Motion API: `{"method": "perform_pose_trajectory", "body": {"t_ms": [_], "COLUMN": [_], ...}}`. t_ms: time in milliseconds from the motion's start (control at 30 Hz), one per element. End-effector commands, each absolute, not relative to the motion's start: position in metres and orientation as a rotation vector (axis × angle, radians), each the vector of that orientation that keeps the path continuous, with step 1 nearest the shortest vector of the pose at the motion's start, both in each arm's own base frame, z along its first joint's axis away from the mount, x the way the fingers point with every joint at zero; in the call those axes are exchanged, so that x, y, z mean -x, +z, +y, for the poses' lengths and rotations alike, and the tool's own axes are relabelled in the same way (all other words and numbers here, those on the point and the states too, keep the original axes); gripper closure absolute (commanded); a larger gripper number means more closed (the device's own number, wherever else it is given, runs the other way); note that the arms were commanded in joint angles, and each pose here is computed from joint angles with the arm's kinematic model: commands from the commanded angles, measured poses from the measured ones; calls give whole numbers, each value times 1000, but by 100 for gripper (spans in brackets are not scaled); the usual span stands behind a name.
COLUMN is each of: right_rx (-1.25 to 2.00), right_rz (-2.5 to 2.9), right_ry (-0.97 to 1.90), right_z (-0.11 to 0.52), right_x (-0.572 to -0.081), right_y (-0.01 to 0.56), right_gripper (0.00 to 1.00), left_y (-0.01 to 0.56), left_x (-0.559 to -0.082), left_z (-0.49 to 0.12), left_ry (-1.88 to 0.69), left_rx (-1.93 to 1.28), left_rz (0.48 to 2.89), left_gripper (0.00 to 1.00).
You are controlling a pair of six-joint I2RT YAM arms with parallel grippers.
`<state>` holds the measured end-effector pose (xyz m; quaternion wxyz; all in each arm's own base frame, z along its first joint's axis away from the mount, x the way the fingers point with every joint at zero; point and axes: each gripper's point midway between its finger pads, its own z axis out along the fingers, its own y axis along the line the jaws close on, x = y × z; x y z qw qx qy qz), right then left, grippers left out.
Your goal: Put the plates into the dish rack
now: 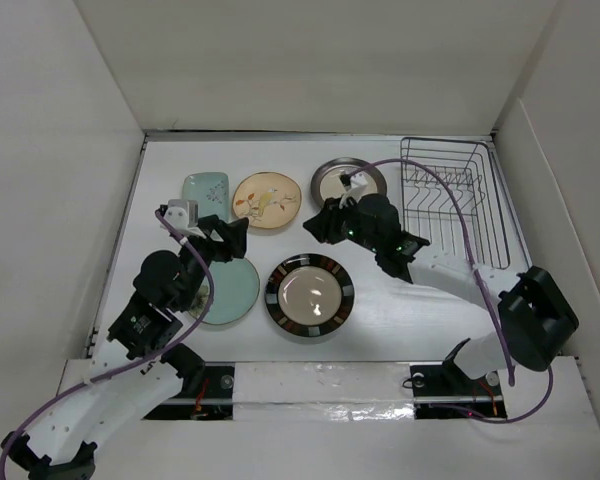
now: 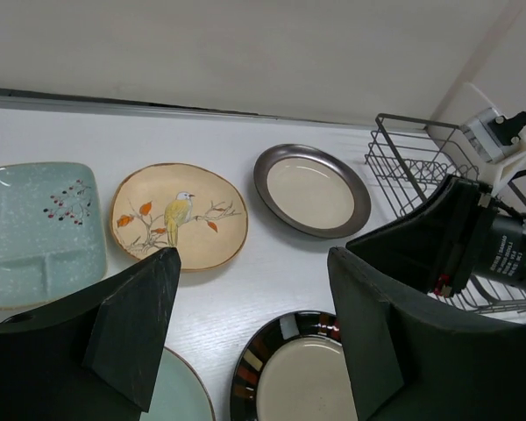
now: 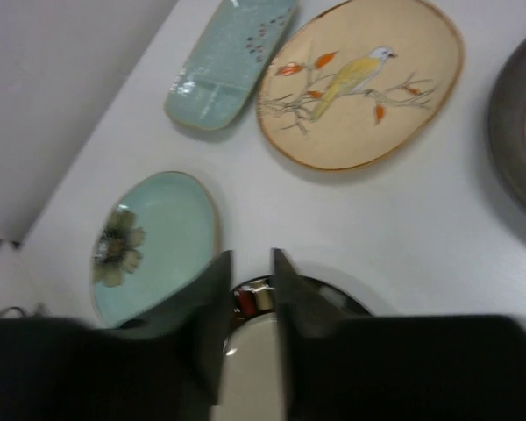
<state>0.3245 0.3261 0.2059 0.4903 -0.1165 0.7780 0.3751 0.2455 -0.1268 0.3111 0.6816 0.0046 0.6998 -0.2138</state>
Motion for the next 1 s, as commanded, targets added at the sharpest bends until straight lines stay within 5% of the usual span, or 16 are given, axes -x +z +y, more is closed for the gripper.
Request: {"method": "perform_pose_trajectory", "body": {"t_ms": [0,67,100,133,167,233,267,300,367,533,567,667,733,800,967], "right_rx": [344,385,404,426,437,485,487,494,521,544,546,556,596,657,728], "right_rz": [1666,1682,1695,1710,1721,1706,1699,1715,1734,1888,1912,1966,2023,2065,2098], "right_ry": [1037,1064,1072,1085,1094,1156,1183,1193,1215,1200,1181,1144,1128,1105,1140], "right_z": [348,356,360,364,367,375,377,381,390,405,406,404,409,416,447], "right_x": [-317,-314,-314,-313,-313,-305,-302,-304,-306,-316,-319,-321,-317,-314,-303], "right_y": [273,264,258,254,250,246,247,239,236,192,181,163,153,134,119], "right_gripper": [58,37,37,41,71,92,100,100,100,97,80,53,39,36,36], "left_y": [321,319,319,319,318,320,319,317,317,310,310,312,310,312,308], "left_x": [-249,-248,-246,-245,-245,-245,-245,-246,-246,-250,-250,-250,-251,-250,-251], "left_z": [-125,-124,-124,-126,-126,-122,-121,-121,-120,-118,-118,-115,-114,-117,-119], "left_ry": [-481,-471,-470,-472,-470,-455,-448,-445,-437,-405,-409,-399,-392,-408,-405], "left_rx": [9,-7,-18,-42,-44,-40,-35,-35,-33,-18,-19,-6,-1,-14,-25], "left_rz": [1519,1523,1517,1511,1510,1499,1501,1507,1513,1542,1544,1535,1540,1536,1547], "left_gripper": [34,35,37,39,41,55,62,80,100,100,100,100,83,67,57]}}
